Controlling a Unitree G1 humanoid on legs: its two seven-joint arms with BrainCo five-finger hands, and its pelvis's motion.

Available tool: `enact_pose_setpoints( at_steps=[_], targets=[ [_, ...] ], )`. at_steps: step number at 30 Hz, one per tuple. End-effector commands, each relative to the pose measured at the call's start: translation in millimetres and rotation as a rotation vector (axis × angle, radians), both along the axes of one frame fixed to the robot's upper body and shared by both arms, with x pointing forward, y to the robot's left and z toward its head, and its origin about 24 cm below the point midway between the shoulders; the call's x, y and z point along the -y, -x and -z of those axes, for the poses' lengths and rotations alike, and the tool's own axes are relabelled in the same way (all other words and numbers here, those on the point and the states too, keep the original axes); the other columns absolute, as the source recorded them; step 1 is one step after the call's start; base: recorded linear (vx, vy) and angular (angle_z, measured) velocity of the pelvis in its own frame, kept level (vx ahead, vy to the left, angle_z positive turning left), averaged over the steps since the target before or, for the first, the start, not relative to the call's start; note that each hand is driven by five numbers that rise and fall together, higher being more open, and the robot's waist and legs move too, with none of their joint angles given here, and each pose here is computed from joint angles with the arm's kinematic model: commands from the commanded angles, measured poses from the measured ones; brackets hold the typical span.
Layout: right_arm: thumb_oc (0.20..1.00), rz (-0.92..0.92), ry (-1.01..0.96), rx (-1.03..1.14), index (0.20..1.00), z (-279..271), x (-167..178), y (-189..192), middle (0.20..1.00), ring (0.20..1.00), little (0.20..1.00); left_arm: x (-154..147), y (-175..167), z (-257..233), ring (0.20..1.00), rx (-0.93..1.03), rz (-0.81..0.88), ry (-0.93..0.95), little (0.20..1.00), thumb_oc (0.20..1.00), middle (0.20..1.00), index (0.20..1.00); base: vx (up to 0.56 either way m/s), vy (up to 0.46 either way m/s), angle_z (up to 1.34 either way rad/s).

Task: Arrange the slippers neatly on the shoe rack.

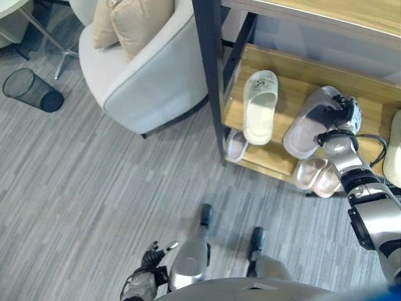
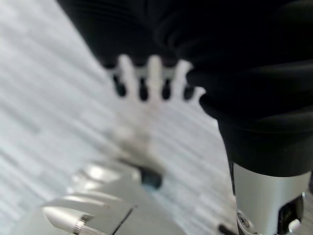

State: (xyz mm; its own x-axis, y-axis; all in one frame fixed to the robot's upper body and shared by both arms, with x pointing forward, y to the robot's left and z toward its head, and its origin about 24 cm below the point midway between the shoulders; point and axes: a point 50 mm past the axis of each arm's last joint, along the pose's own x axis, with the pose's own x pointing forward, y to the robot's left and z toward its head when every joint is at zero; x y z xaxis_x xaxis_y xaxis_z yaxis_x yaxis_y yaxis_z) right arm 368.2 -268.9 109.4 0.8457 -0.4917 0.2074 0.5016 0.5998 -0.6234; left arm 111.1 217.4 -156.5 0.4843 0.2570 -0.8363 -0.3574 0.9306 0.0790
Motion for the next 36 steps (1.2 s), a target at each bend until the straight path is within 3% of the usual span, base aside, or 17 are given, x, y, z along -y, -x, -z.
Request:
enact_pose_setpoints(
  at_steps=[1,6,14,22,28,33,36],
  targets=[
    [0.200,0.010,0.063,-0.030,0.200,7,1,2,0.200,0.200,0.200,3,5,3,1.000,-0.026,0.025,-0.002,1.000,1.000,1.000,1.000,0.00,-0.003,-0.08],
    [0.200,0.034,0.118,-0.006,0.200,8,2,7,0.200,0.200,0.200,6,11,5,1.000,-0.039,0.018,0.005,1.000,1.000,1.000,1.000,-0.02,0.000,0.01],
    [0.200,0.051,0.329,0.085,0.200,20,3,49,0.200,0.200,0.200,-3,-19,-8,1.000,0.078,-0.069,-0.016,1.000,1.000,1.000,1.000,0.00,-0.001,0.00],
    [0.200,-0.215,0.403,0.011,0.200,52,-27,113,0.200,0.200,0.200,-21,-34,-24,1.000,0.212,-0.188,-0.053,1.000,1.000,1.000,1.000,0.05,0.013,-0.11],
    [0.200,-0.433,0.306,-0.143,0.200,84,-53,160,0.200,0.200,0.200,-68,-36,-69,1.000,0.478,-0.394,-0.198,1.000,1.000,1.000,1.000,0.02,0.023,-0.48],
    [0.200,-0.453,0.317,-0.184,0.200,91,-52,172,0.200,0.200,0.200,-61,-49,-89,1.000,0.621,-0.419,-0.183,1.000,1.000,1.000,1.000,-0.12,-0.020,0.13],
    [0.200,-0.421,0.284,-0.191,0.200,96,-48,174,0.200,0.200,0.200,-56,-63,-113,1.000,0.804,-0.492,-0.101,1.000,1.000,1.000,1.000,-0.34,-0.025,0.29]
  ],
)
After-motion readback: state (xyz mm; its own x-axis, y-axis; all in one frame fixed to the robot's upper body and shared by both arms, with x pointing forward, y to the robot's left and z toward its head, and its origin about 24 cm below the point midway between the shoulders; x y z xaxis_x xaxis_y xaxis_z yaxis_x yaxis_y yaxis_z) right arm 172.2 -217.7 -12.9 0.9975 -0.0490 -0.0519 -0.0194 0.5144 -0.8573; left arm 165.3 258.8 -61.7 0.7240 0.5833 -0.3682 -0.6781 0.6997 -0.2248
